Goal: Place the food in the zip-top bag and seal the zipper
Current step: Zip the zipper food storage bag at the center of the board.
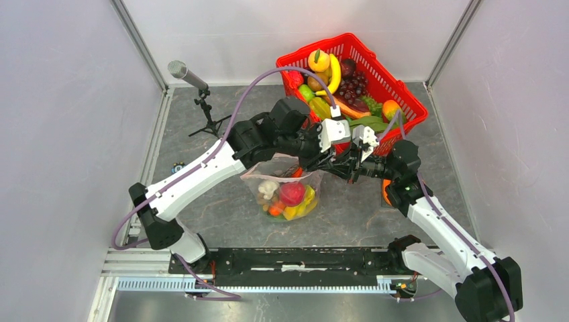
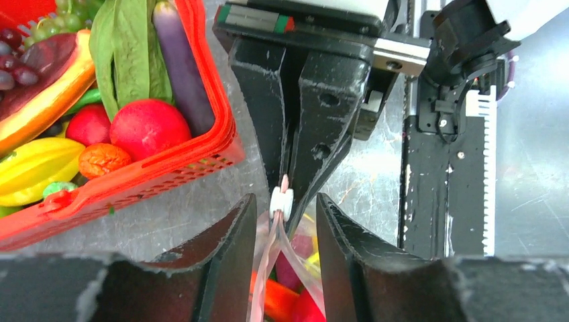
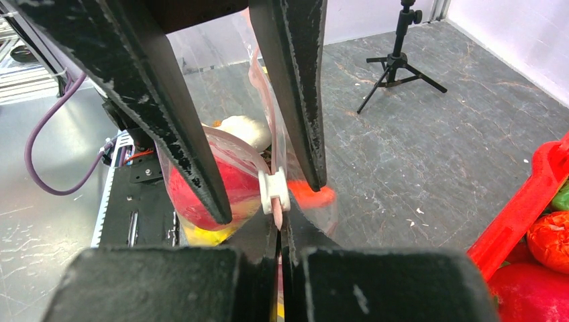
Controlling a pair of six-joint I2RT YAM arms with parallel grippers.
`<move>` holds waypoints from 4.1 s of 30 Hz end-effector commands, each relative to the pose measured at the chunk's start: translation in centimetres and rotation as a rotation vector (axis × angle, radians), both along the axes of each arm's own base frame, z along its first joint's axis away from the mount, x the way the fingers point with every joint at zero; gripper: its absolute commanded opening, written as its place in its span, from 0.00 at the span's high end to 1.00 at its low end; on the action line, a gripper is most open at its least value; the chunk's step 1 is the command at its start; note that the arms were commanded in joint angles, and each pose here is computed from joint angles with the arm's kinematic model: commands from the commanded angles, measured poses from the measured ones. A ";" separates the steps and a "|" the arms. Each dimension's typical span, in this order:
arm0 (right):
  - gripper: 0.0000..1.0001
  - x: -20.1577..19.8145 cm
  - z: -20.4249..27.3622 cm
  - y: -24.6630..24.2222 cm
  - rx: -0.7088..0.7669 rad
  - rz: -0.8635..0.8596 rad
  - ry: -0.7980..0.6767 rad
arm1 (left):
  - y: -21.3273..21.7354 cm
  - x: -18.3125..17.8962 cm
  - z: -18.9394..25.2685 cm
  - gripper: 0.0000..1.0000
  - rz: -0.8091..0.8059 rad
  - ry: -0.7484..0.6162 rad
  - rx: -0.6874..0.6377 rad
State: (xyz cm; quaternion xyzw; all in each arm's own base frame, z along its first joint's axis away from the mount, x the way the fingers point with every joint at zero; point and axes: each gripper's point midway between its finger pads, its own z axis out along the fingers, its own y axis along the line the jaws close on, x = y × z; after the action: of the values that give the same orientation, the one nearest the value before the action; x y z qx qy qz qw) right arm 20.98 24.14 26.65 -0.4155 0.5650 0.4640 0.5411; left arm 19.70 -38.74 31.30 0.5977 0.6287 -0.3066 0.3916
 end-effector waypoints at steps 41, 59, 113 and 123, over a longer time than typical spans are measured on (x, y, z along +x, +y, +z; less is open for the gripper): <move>1.00 1.5 1.2 -0.7 -0.002 -0.119 -0.065 | 7.0 0.1 0.8 0.97 0.176 -0.181 0.055; 0.33 -1.0 3.0 -0.3 0.017 -0.001 -0.134 | 7.2 -1.7 2.9 0.98 0.125 -0.137 -0.062; 1.00 6.9 3.3 -2.1 0.041 -0.427 -0.032 | 19.2 0.7 -0.8 0.98 0.726 -0.217 -0.141; 1.00 7.7 2.9 -2.1 0.045 -0.454 0.008 | 21.6 1.0 -1.2 0.97 0.814 -0.256 -0.116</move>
State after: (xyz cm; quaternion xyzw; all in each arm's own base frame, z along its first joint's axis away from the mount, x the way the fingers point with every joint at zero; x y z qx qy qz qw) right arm 26.99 22.99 28.51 -0.2975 0.6362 0.3646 0.6114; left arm 20.03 -19.10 30.58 0.3452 0.7215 -0.1224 0.5876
